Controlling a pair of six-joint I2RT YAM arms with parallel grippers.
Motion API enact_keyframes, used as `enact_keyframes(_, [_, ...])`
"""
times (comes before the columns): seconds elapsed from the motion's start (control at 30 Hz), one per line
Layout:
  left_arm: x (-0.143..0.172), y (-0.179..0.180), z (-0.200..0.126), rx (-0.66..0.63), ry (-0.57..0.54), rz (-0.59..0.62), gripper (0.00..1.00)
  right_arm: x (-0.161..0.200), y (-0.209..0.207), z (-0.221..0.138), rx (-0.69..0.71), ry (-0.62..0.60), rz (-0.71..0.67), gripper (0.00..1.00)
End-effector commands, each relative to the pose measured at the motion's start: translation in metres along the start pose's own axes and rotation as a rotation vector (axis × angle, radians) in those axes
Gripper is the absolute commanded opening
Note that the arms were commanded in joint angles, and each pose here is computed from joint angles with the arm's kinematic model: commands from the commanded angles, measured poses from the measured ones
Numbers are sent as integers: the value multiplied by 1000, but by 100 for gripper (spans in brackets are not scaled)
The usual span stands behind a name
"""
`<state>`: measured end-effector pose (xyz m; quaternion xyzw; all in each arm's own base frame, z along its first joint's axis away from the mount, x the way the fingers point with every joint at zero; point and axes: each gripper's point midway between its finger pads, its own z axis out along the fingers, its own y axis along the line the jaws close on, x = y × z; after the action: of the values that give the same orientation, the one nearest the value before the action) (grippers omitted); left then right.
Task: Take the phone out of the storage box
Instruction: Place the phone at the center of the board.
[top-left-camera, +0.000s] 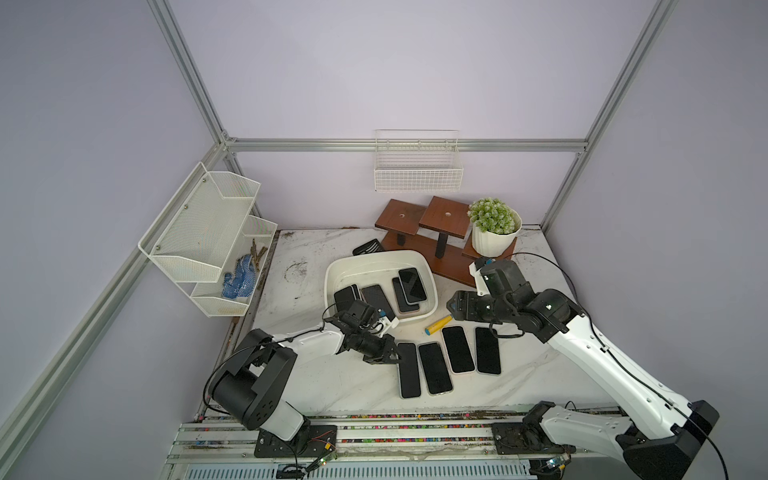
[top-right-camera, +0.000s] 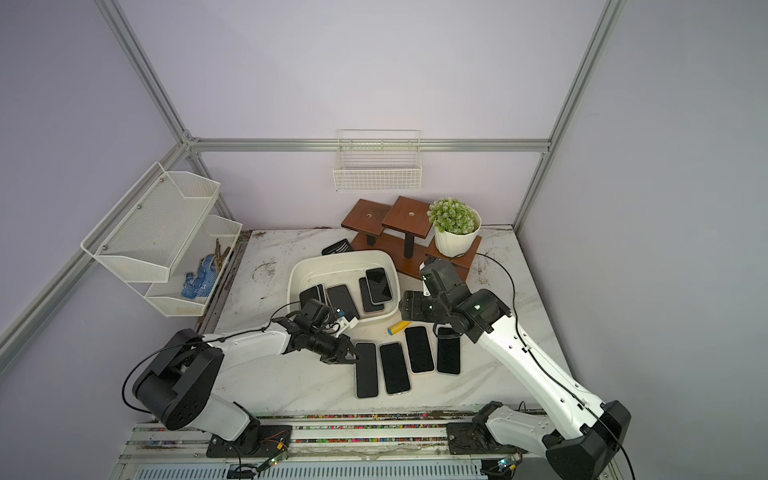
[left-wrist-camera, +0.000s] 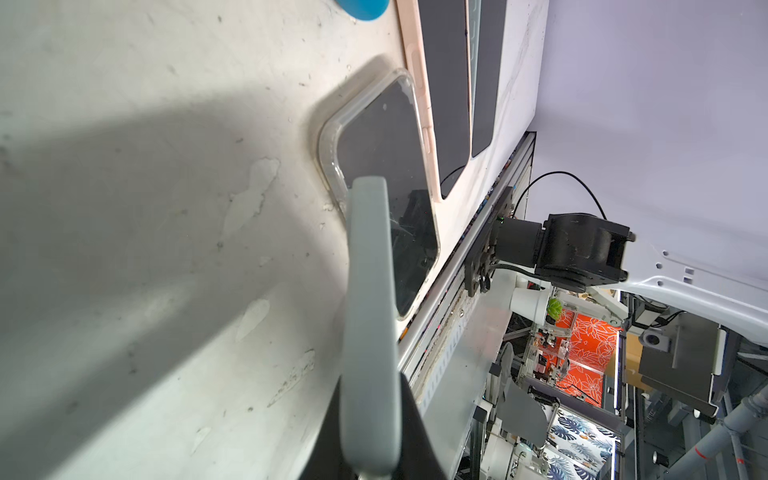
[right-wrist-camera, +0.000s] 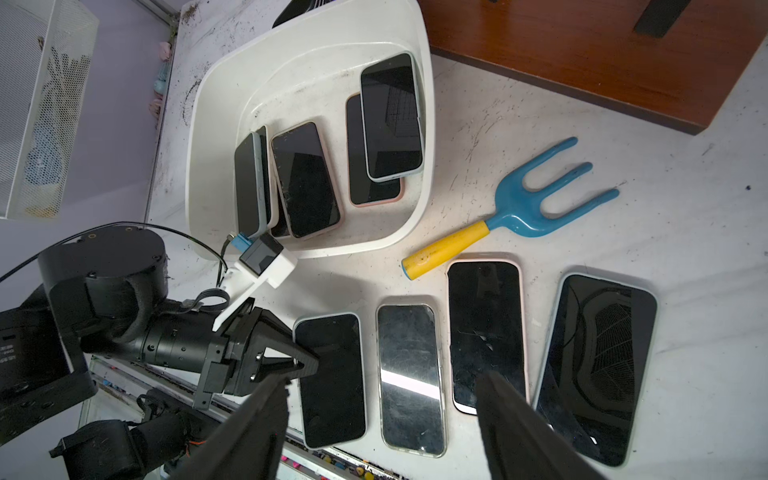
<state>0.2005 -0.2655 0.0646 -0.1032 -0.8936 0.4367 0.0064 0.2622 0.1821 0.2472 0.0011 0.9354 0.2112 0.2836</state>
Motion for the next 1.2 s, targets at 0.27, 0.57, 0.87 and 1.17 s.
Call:
enact_keyframes(0.27, [0, 77, -3, -289, -42, -197, 45, -6, 0, 0, 8, -14, -3, 83])
enact_keyframes(0.57, [-2, 76, -3, -292, -33, -193, 51, -7, -1, 2, 10, -14, -7, 84])
enact_keyframes(0.87, [6, 77, -13, -333, -33, -192, 53, -10, 5, 7, -6, -11, -15, 85])
enact_keyframes(1.17, [-21, -10, -39, -129, -156, -73, 61, -10, 13, 18, -45, 11, -15, 85])
